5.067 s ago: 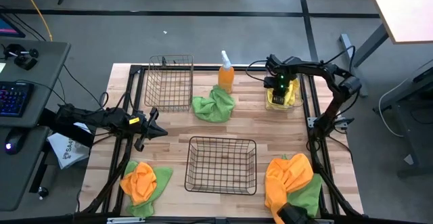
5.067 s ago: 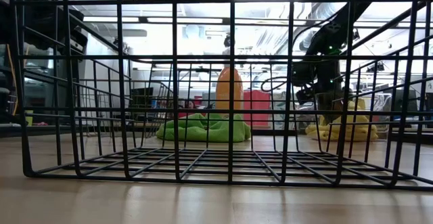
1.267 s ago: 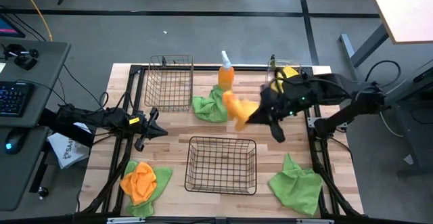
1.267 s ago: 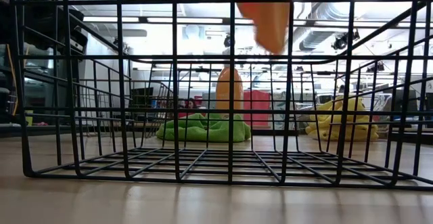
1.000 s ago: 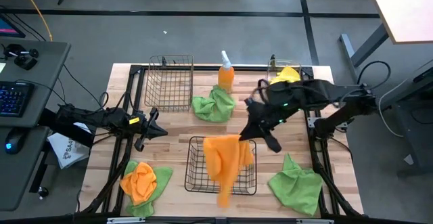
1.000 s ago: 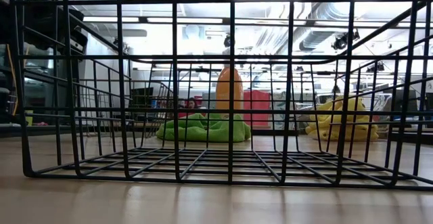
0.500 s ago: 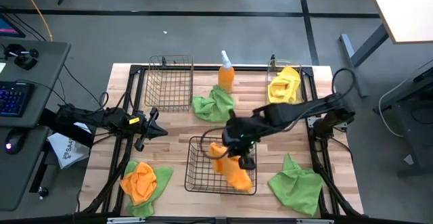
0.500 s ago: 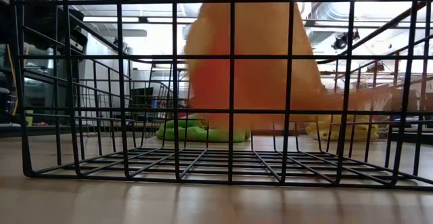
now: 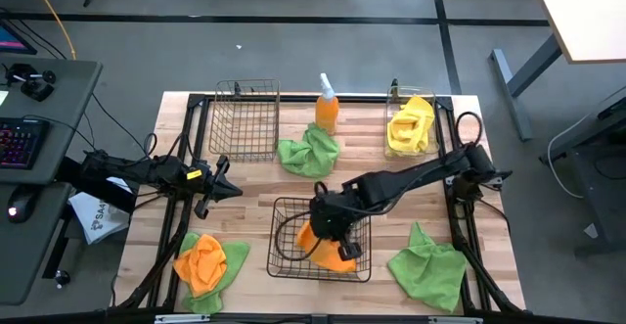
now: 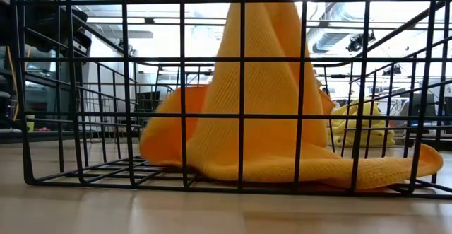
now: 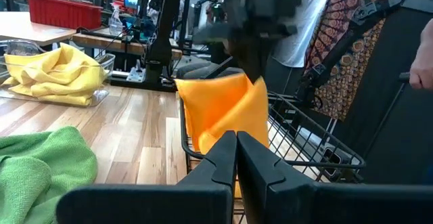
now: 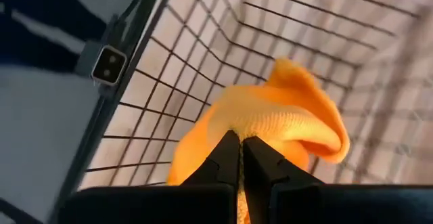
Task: Sort microfiber towel by color & place in baskets
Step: Put the right orange microfiber towel into the black wire basket, then put the orange microfiber towel into the black wire basket
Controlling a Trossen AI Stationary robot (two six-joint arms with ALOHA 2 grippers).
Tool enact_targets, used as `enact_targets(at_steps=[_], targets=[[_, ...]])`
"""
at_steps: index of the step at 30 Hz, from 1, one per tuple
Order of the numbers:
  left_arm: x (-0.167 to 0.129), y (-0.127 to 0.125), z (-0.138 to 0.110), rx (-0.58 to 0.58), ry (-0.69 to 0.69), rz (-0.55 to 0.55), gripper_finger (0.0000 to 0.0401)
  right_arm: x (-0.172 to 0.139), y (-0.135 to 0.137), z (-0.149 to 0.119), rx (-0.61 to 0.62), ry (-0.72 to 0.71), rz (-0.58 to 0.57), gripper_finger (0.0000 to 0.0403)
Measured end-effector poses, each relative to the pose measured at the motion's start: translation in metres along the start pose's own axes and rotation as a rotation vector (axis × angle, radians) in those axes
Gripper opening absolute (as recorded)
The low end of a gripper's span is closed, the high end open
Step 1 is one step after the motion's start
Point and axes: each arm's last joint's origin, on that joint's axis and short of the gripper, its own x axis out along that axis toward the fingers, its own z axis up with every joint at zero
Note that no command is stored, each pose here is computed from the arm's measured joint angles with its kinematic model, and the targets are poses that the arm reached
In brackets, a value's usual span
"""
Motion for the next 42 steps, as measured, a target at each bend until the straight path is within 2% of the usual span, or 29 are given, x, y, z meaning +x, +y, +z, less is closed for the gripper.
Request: enact_targets(at_steps=[3, 5, 11, 15, 20, 23, 27, 33, 37, 42], targets=[[0.000, 0.000, 0.000, 0.000, 0.000, 0.000, 0.0000, 0.018, -0.003, 0.004, -0.135, -0.009, 0.003, 0.0000], [0.000, 0.000, 0.000, 0.000, 0.002, 0.000, 0.0000, 0.032, -0.006, 0.007, -0.181, -0.031, 0.001, 0.0000], [0.000, 0.000, 0.000, 0.000, 0.000, 0.000, 0.0000, 0.066, -0.010, 0.015, -0.169, -0.096, 0.024, 0.0000], [0.000, 0.000, 0.000, 0.000, 0.001, -0.001, 0.0000, 0.080, -0.006, 0.009, -0.054, -0.025, 0.020, 0.0000], [0.000, 0.000, 0.000, 0.000, 0.001, 0.000, 0.0000, 0.080, -0.009, -0.002, 0.045, 0.089, 0.016, 0.0000], [0.000, 0.000, 0.000, 0.000, 0.001, 0.000, 0.0000, 0.080, -0.009, -0.004, 0.127, 0.109, 0.014, 0.0009], [0.000, 0.000, 0.000, 0.000, 0.001, 0.000, 0.0000, 0.079, -0.011, -0.005, 0.184, 0.114, 0.026, 0.0061], [0.000, 0.000, 0.000, 0.000, 0.001, 0.000, 0.0000, 0.069, -0.014, -0.004, 0.254, 0.159, -0.014, 0.0176], [0.000, 0.000, 0.000, 0.000, 0.001, 0.000, 0.0000, 0.046, -0.015, 0.009, 0.265, 0.151, -0.024, 0.0247], [0.000, 0.000, 0.000, 0.000, 0.001, 0.000, 0.0000, 0.010, -0.017, 0.026, 0.387, 0.094, -0.083, 0.0302]])
